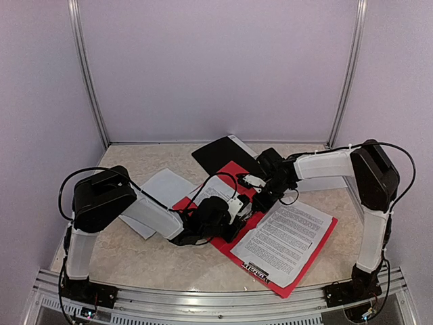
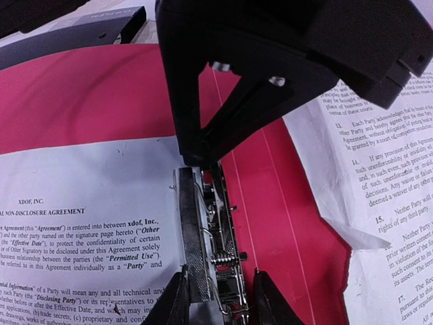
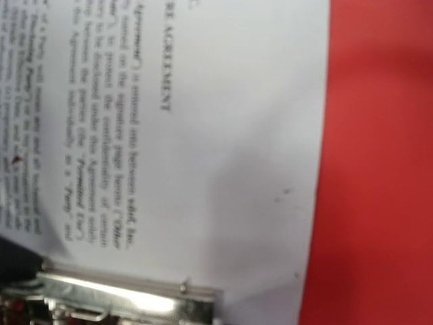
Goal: Put the files into the folder
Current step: Clamp the file and folder with some files.
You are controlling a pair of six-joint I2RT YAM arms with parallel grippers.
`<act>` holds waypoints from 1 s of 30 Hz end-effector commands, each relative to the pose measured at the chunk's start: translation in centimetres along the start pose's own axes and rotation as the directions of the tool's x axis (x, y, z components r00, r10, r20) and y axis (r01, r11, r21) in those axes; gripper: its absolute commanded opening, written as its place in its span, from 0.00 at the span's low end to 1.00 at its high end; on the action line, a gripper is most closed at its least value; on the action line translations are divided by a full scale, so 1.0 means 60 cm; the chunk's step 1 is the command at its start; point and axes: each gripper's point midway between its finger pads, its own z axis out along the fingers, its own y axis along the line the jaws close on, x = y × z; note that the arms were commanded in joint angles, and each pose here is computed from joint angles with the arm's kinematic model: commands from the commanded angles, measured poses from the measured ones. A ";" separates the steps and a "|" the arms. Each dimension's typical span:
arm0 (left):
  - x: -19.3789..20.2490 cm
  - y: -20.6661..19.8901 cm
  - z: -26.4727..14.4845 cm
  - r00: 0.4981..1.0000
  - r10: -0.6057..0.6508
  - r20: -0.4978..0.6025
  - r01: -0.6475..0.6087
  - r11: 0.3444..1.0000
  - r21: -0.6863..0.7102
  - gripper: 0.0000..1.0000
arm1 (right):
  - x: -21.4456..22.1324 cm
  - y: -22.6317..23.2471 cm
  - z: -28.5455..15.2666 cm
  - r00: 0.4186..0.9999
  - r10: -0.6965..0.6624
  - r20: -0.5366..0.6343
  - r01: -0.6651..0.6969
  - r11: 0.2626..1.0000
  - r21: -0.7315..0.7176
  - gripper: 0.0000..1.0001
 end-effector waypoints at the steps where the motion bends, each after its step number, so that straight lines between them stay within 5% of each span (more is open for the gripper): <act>1: 0.102 0.031 -0.008 0.980 -0.014 -0.199 0.003 0.998 -0.055 0.19 | 0.145 -0.026 0.052 0.963 0.071 -0.261 -0.049 0.995 0.090 0.00; 15: 0.103 0.041 -0.008 0.979 -0.020 -0.204 0.005 0.997 -0.075 0.19 | 0.101 -0.006 -0.001 0.982 0.071 -0.176 -0.062 0.997 0.055 0.00; 20: 0.097 0.038 -0.009 0.979 -0.017 -0.203 0.004 0.998 -0.062 0.20 | 0.068 -0.007 -0.020 0.990 0.067 -0.122 -0.059 0.996 0.064 0.09; 27: 0.059 0.019 -0.026 0.984 0.004 -0.176 -0.011 0.999 -0.037 0.40 | 0.015 -0.013 -0.070 0.996 0.089 0.001 -0.089 0.991 0.103 0.36; 30: 0.028 0.013 -0.043 0.988 -0.007 -0.155 0.004 1.000 -0.023 0.49 | -0.007 -0.014 -0.113 0.990 0.113 0.087 -0.124 0.984 0.130 0.56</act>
